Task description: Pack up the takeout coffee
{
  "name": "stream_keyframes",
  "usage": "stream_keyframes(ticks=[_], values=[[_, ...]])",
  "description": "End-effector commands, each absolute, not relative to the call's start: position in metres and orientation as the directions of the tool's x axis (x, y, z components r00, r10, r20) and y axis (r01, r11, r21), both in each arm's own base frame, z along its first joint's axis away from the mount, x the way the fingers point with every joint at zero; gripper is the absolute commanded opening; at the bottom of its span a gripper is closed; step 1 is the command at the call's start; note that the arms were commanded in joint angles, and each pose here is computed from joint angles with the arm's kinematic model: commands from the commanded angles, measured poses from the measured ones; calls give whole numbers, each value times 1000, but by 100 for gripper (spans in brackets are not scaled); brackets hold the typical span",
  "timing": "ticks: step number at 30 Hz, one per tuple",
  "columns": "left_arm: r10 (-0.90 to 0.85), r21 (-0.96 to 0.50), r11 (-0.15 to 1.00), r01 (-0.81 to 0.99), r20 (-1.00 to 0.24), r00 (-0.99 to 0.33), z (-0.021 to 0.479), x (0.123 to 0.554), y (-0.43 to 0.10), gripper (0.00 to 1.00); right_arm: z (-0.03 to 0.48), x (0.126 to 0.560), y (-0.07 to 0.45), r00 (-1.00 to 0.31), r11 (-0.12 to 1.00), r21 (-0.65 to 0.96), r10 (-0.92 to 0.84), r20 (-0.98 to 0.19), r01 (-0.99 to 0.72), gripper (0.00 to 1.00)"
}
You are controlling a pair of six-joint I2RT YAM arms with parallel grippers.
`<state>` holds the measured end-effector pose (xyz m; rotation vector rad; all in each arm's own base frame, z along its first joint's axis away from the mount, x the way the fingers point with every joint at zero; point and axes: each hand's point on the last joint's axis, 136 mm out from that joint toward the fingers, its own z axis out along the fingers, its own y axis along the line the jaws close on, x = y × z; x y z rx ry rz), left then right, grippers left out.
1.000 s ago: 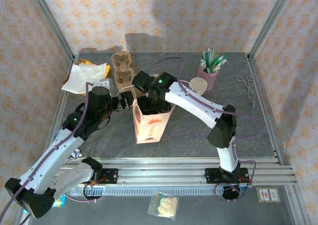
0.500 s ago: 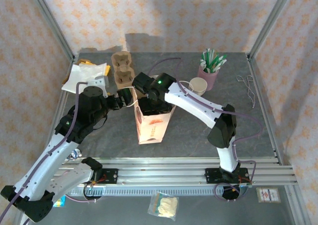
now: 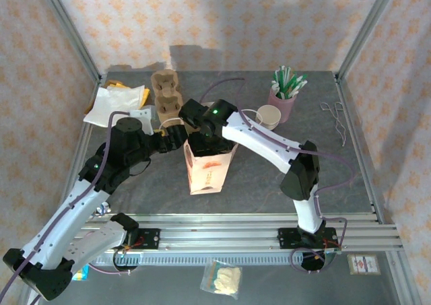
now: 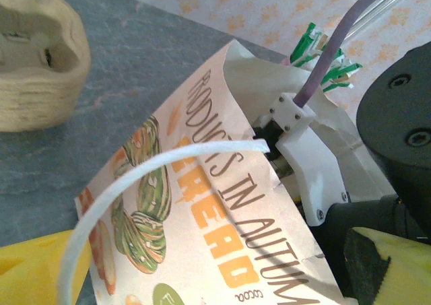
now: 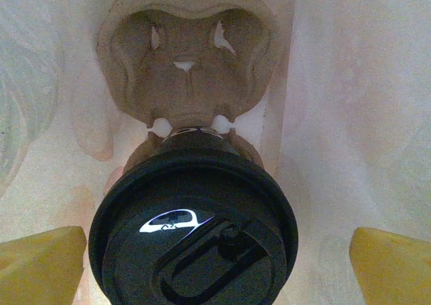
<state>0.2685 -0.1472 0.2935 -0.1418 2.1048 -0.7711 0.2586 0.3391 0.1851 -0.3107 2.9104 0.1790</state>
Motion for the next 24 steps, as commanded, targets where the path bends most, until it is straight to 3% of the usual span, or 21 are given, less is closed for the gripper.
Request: stream_keyframes(ticks=[1,11,24], values=[[-378,-619,760,197,-669,-640,293,270,-158,97,180,263,334,-954,976,48,-194,-230,-210,100],[-353,-598,785,161,-645,-678,260,267,-155,91,187,268,338,-952,978,67,-177,-248,-200,100],[-337,-562,814,146,-662,-670,252,262,-145,87,199,268,336,-951,976,95,-167,-262,-197,100]])
